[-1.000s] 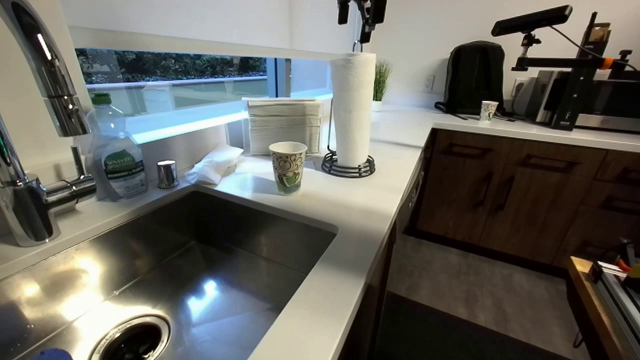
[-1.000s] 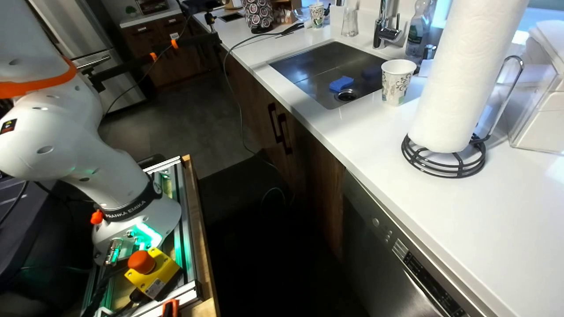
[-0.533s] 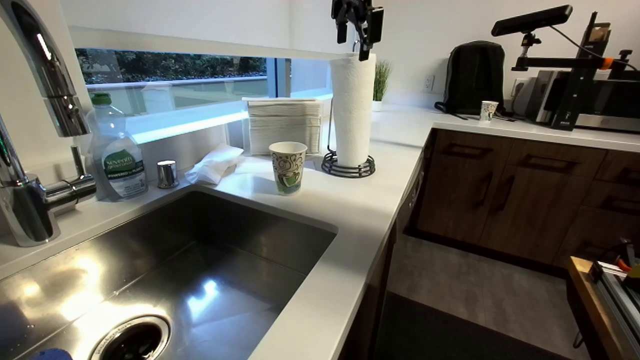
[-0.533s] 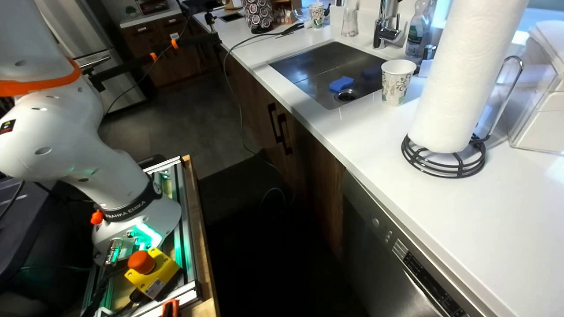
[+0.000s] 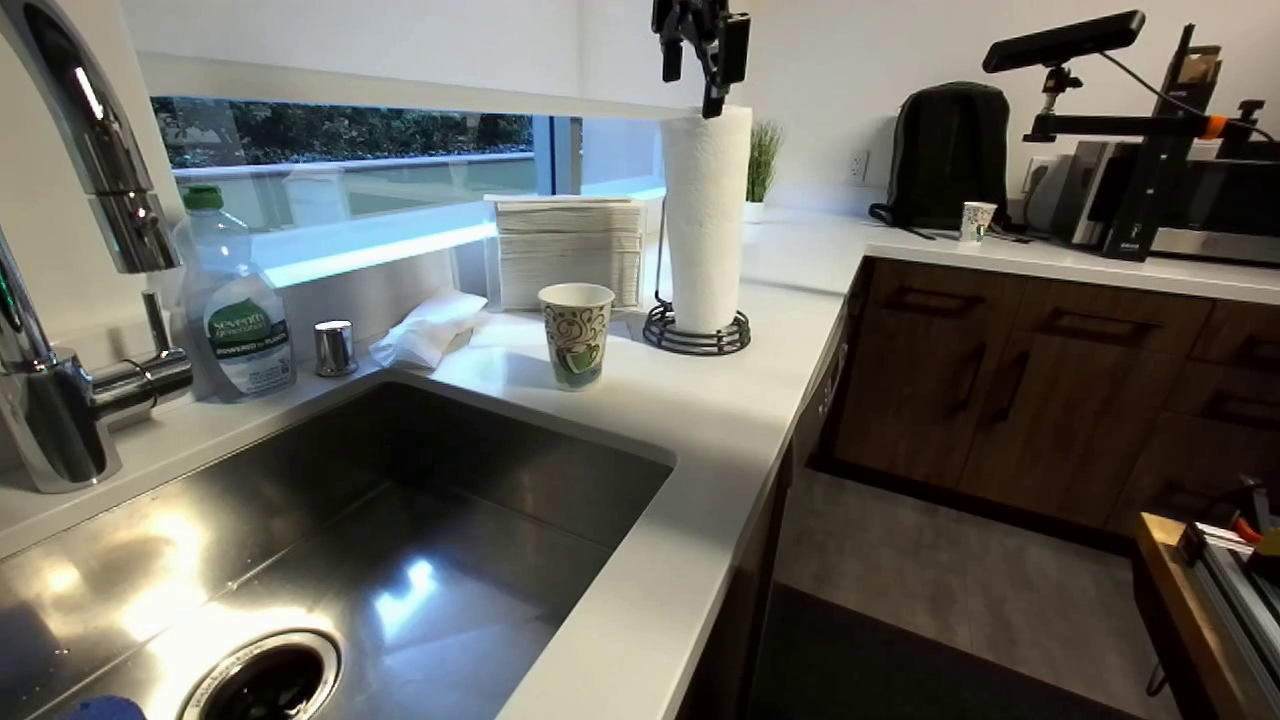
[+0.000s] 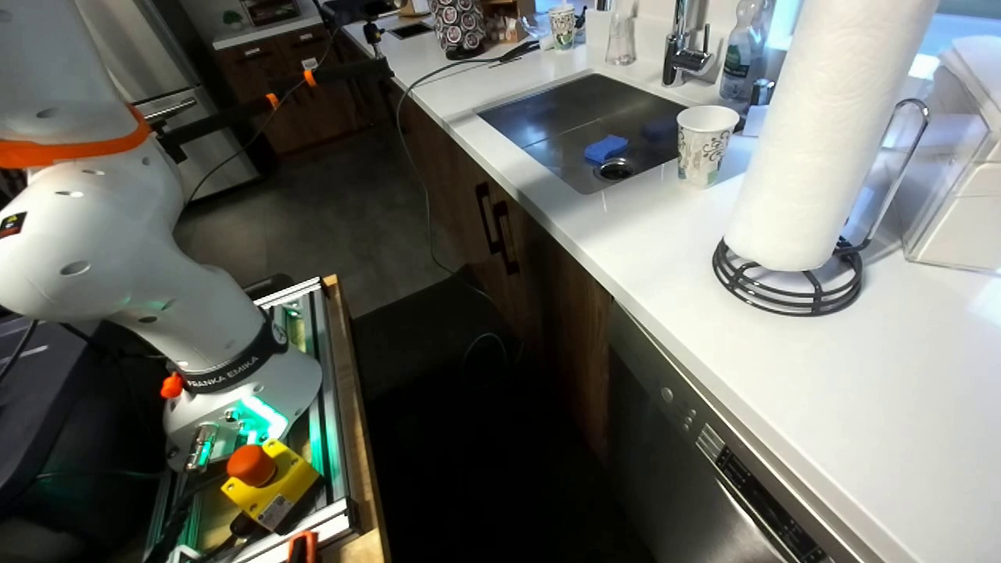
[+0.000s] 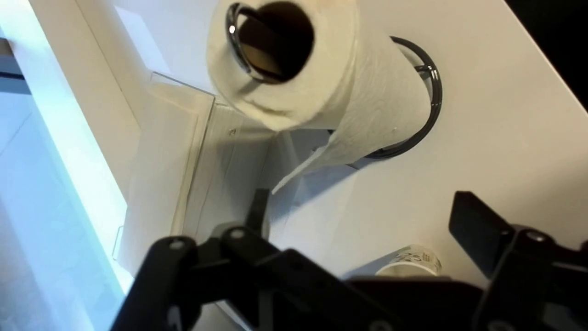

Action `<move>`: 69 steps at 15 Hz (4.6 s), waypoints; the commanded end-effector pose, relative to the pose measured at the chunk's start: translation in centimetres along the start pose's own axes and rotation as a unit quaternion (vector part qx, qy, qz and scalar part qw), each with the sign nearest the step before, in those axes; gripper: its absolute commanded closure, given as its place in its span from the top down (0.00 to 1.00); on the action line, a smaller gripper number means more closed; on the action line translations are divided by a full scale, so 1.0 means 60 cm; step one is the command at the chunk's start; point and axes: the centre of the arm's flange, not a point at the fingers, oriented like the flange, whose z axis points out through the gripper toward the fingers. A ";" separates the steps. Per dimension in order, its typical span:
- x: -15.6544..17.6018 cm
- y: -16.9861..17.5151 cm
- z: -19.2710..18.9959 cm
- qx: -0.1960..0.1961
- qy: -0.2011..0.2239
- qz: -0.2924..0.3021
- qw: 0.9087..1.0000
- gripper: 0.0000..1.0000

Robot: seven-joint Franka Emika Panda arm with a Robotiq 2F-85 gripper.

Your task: Pull out one paper towel from the roll

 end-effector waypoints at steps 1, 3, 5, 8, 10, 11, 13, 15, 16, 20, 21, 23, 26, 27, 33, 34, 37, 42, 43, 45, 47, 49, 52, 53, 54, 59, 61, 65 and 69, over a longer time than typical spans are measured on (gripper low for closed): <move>0.012 0.046 0.036 -0.005 -0.003 0.011 1.000 1.00; 0.013 0.054 0.054 0.002 -0.003 0.015 1.000 1.00; 0.015 0.059 0.068 0.006 -0.005 0.016 1.000 1.00; 0.015 0.063 0.082 0.019 -0.012 0.014 1.000 0.66; 0.021 0.065 0.086 0.025 -0.020 0.016 0.999 0.49; 0.020 0.065 0.085 0.028 -0.026 0.018 0.999 0.42; 0.015 0.060 0.079 0.038 -0.035 0.019 0.998 0.27; 0.008 0.051 0.073 0.050 -0.044 0.022 0.998 0.11; 0.007 0.048 0.073 0.054 -0.046 0.022 0.997 0.04; 0.002 0.030 0.074 0.064 -0.054 0.021 0.996 0.00; 0.002 0.023 0.071 0.067 -0.054 0.020 0.996 0.00; 0.008 0.005 0.063 0.070 -0.050 0.011 0.996 0.00; 0.035 -0.026 0.053 0.078 -0.031 -0.005 0.996 0.00; 0.041 -0.036 0.051 0.080 -0.027 -0.009 0.996 0.00; 0.062 -0.085 0.083 0.106 -0.022 -0.030 0.994 0.00; 0.063 -0.091 0.092 0.109 -0.017 -0.031 0.993 0.00; 0.070 -0.105 0.110 0.112 0.014 -0.034 0.993 0.00; 0.091 -0.121 0.118 0.110 0.070 -0.029 0.991 0.00; 0.092 -0.124 0.120 0.111 0.074 -0.029 0.991 0.00; 0.094 -0.130 0.122 0.117 0.084 -0.029 0.989 0.00; 0.096 -0.137 0.125 0.122 0.092 -0.031 0.988 0.00; 0.097 -0.143 0.125 0.125 0.094 -0.033 0.987 0.00; 0.090 -0.141 0.099 0.121 0.083 -0.016 0.989 0.27; 0.087 -0.138 0.085 0.119 0.088 -0.013 0.989 0.32; 0.083 -0.134 0.066 0.114 0.094 -0.012 0.989 0.41; 0.052 -0.108 -0.020 0.085 0.103 0.053 0.990 0.78; 0.039 -0.106 -0.043 0.089 0.089 0.116 0.985 0.94; 0.015 -0.098 -0.048 0.092 0.063 0.223 0.968 1.00; -0.013 -0.089 -0.021 0.096 0.032 0.324 0.941 1.00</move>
